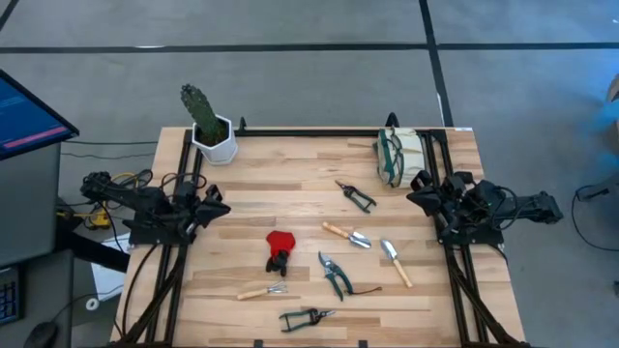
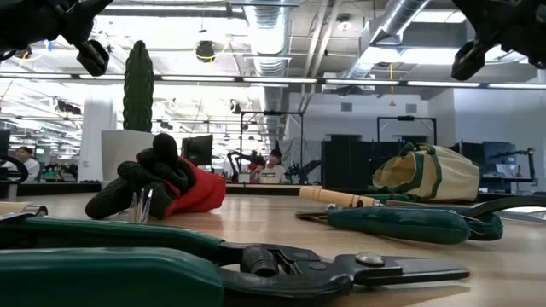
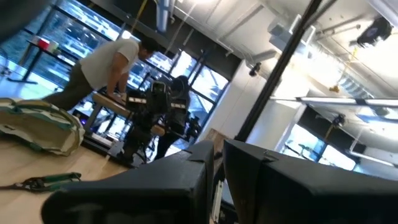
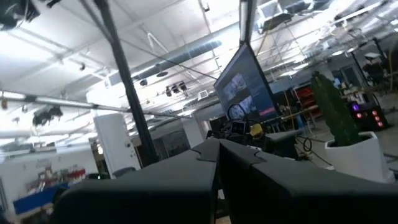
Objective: Pick & Place Garden tools in Gardening bag
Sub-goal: Move the gardening bag to the top middle of the table
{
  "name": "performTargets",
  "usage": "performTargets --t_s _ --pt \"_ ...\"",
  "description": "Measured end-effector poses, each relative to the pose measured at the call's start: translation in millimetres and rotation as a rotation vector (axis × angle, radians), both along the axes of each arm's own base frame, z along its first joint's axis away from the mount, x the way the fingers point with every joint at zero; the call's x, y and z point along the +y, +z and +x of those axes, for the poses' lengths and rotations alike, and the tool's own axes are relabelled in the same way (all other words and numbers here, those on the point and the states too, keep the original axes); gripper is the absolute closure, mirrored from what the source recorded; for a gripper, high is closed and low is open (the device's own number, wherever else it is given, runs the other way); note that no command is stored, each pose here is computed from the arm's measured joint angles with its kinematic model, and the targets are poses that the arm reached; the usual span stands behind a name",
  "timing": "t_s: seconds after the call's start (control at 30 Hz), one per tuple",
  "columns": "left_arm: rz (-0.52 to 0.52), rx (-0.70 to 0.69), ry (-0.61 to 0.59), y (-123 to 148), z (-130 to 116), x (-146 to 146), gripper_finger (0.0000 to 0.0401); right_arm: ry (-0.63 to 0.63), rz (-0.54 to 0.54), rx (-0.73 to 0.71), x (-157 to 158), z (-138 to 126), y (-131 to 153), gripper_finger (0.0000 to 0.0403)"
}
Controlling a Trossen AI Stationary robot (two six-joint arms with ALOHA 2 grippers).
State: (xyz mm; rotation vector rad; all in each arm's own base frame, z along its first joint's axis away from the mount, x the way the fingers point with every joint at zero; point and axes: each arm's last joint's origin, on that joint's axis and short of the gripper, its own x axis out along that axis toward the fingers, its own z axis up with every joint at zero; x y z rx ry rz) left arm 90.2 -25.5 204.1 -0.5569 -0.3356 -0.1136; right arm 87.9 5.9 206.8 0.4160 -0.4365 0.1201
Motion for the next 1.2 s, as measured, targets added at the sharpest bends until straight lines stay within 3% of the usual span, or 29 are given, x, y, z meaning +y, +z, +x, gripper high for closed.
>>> performTargets --t_s 0.2,0.4,0.8,0.93,1.03,1.2 --pt "-0.023 -0.037 0.042 9 -2 2 0.0376 0.003 0.009 -0.004 0 -1 5 0.0402" --pt "0.027 -0.017 0.114 23 0 3 0.0376 -0.001 0.003 -0.005 0 -2 9 0.0402" --pt "0.124 0.134 0.237 55 31 -7 0.0376 -0.101 0.042 0.069 -3 5 6 0.0402" --pt "0.197 0.148 0.266 70 40 -10 0.0376 -0.129 0.101 0.087 -4 6 6 0.0402" --pt "0.255 0.152 0.293 80 45 -12 0.0376 -0.146 0.107 0.109 -5 7 14 0.0402" --pt "0.257 0.159 0.349 86 46 -11 0.0376 -0.196 0.077 0.216 -6 7 41 0.0402"
